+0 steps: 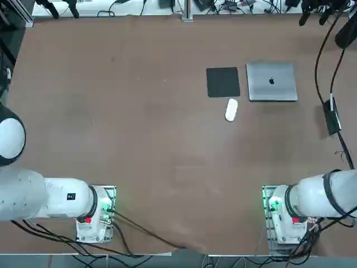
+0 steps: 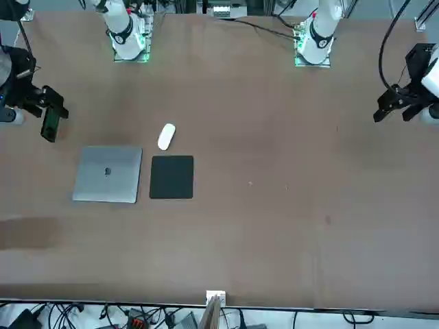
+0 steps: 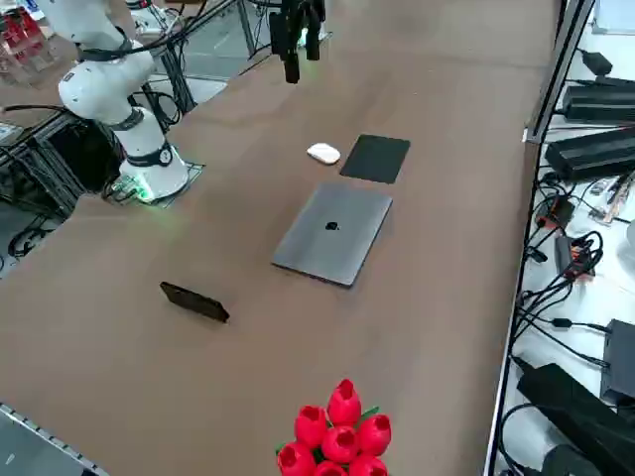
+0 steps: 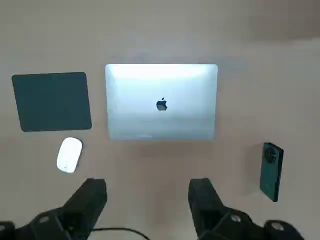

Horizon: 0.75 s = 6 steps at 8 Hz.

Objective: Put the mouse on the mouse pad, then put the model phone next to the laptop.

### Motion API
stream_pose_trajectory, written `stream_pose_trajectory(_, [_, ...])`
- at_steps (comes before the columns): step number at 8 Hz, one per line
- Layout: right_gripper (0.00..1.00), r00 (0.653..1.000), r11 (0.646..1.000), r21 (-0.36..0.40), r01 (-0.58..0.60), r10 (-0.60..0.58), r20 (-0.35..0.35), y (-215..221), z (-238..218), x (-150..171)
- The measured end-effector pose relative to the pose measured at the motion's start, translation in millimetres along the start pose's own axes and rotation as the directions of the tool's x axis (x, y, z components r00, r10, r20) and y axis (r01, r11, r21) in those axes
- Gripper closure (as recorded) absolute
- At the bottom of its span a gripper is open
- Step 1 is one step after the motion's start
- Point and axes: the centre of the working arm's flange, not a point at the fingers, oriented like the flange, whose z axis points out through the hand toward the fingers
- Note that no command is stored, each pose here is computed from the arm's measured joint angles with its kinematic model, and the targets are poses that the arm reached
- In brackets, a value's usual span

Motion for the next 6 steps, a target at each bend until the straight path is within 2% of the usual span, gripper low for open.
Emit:
stream_pose_trajectory(4, [0.00,1.000,1.000,0.000,0.001,-0.001,0.000,-0.4,0.0,0.0])
stream_pose_trajectory(6, [0.00,0.999,1.000,-0.001,0.001,-0.001,0.034,-0.3,3.6,-3.1])
